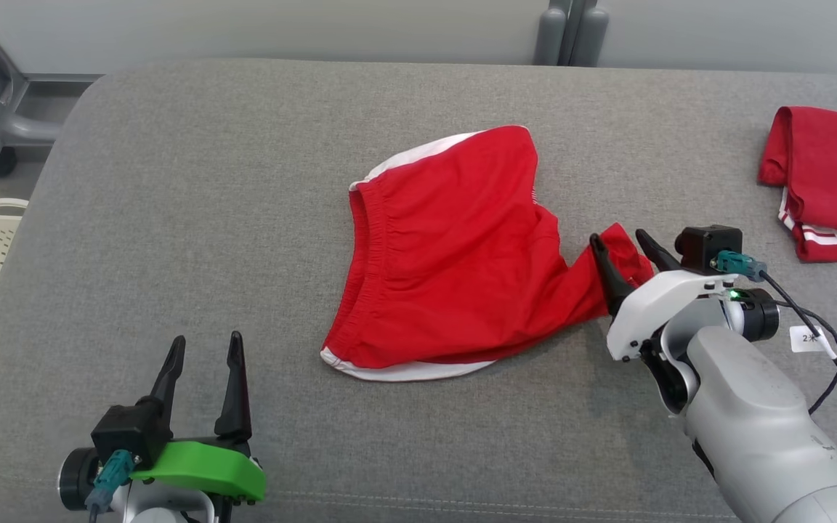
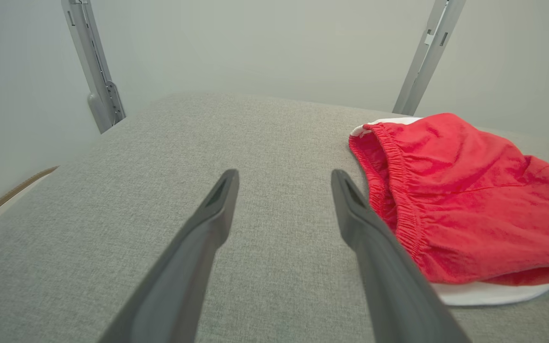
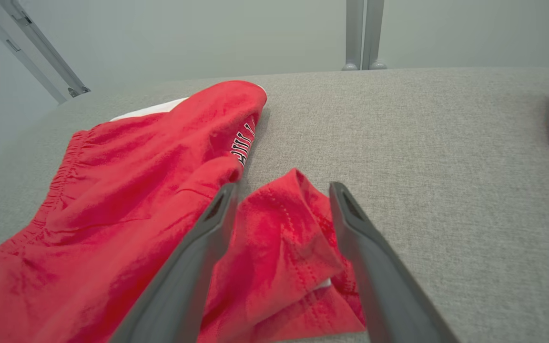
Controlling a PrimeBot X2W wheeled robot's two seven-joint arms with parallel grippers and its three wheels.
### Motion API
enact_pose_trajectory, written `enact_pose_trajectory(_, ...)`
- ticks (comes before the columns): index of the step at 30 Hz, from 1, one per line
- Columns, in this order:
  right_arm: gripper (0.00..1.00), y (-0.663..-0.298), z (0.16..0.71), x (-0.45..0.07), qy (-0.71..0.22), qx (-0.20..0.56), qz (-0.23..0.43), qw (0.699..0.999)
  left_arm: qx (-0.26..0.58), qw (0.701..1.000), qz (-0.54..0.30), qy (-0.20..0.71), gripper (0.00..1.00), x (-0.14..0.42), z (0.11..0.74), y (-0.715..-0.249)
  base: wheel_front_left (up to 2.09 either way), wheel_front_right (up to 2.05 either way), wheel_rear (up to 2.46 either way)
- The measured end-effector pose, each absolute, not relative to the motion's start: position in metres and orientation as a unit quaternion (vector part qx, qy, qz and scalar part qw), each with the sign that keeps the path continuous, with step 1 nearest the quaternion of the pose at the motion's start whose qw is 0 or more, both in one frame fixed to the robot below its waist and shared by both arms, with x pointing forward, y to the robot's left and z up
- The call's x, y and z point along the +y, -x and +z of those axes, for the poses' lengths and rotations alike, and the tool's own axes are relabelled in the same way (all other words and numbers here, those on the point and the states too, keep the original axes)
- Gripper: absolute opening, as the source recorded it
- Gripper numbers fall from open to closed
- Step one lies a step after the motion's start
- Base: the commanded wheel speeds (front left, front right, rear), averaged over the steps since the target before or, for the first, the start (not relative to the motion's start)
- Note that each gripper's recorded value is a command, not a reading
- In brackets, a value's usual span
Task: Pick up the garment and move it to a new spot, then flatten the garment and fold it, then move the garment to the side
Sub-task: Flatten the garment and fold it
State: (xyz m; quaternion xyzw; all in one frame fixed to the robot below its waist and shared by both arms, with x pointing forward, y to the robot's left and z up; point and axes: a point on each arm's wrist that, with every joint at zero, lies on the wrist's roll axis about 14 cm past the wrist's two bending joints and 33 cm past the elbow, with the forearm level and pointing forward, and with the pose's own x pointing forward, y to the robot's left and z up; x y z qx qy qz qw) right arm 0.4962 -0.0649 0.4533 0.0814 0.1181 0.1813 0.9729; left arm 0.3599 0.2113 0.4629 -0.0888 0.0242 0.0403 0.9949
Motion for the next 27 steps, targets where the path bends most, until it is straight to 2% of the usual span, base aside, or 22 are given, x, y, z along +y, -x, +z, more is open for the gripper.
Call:
enact_pose_trajectory(8, 1.00, -0.479, 0.457, -0.082, -0.099, 0.092, 0.177, 0.975, 0.018, 0.995, 0.029, 0.090, 1.00, 0.204, 0.467, -0.366, 0.00, 0.00, 0.00)
enact_pose_trajectory(17, 1.00, -0.449, 0.440, -0.090, -0.104, 0.107, 0.177, 0.973, 0.018, 0.996, 0.019, 0.091, 1.00, 0.197, 0.467, -0.370, 0.00, 0.00, 0.00)
enact_pose_trajectory(27, 1.00, -0.447, 0.434, -0.081, -0.101, 0.126, 0.186, 0.969, 0.018, 0.995, 0.018, 0.092, 1.00, 0.196, 0.467, -0.368, 0.00, 0.00, 0.00)
